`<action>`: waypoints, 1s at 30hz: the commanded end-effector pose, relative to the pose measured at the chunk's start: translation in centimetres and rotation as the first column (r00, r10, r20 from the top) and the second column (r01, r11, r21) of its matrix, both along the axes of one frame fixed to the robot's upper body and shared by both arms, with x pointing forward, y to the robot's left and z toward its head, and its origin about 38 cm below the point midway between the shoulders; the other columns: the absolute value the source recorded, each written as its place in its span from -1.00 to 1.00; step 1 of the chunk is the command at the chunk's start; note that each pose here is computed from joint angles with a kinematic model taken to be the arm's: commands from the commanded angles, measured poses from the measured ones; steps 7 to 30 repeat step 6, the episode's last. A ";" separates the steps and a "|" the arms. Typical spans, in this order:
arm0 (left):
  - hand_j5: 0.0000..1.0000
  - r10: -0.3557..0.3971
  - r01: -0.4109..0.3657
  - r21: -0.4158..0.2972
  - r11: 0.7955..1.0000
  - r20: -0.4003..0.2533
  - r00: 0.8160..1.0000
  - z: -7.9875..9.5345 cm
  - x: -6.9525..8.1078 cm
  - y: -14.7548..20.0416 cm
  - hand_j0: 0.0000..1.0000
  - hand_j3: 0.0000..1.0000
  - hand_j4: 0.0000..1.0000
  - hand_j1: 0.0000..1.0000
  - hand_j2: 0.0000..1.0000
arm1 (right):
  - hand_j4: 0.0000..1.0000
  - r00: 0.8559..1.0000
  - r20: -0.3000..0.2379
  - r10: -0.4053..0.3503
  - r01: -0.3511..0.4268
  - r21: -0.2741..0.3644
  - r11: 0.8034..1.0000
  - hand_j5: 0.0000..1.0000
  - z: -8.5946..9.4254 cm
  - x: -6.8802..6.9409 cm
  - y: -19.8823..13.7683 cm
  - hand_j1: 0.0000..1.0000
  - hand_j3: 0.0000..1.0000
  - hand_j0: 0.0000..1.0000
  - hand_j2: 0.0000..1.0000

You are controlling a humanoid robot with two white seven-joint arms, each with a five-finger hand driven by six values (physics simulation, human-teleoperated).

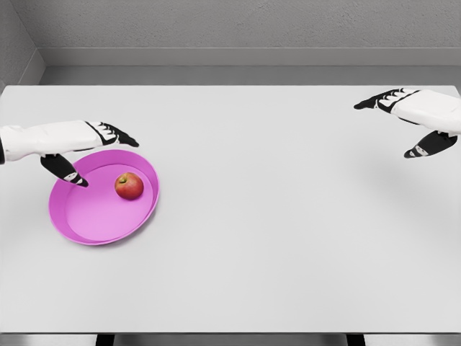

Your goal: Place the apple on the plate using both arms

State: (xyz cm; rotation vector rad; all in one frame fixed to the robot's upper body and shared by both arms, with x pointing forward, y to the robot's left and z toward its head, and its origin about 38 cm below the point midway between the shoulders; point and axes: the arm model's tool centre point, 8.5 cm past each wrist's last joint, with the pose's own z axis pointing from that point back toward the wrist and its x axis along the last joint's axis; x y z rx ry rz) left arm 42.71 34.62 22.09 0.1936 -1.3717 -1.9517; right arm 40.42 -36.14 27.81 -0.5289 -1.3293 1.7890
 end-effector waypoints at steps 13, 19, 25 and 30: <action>1.00 0.008 -0.008 -0.008 1.000 0.003 1.000 0.2 0.1 0.1 1.00 1.00 1.00 1.00 1.00 | 1.00 1.000 0.001 -0.003 0.003 0.001 1.000 1.00 0.1 0.0 -0.1 1.00 1.00 1.00 1.00; 1.00 0.008 -0.008 -0.008 1.000 0.003 1.000 0.2 0.1 0.1 1.00 1.00 1.00 1.00 1.00 | 1.00 1.000 0.001 -0.003 0.003 0.001 1.000 1.00 0.1 0.0 -0.1 1.00 1.00 1.00 1.00; 1.00 0.008 -0.008 -0.008 1.000 0.003 1.000 0.2 0.1 0.1 1.00 1.00 1.00 1.00 1.00 | 1.00 1.000 0.001 -0.003 0.003 0.001 1.000 1.00 0.1 0.0 -0.1 1.00 1.00 1.00 1.00; 1.00 0.008 -0.008 -0.008 1.000 0.003 1.000 0.2 0.1 0.1 1.00 1.00 1.00 1.00 1.00 | 1.00 1.000 0.001 -0.003 0.003 0.001 1.000 1.00 0.1 0.0 -0.1 1.00 1.00 1.00 1.00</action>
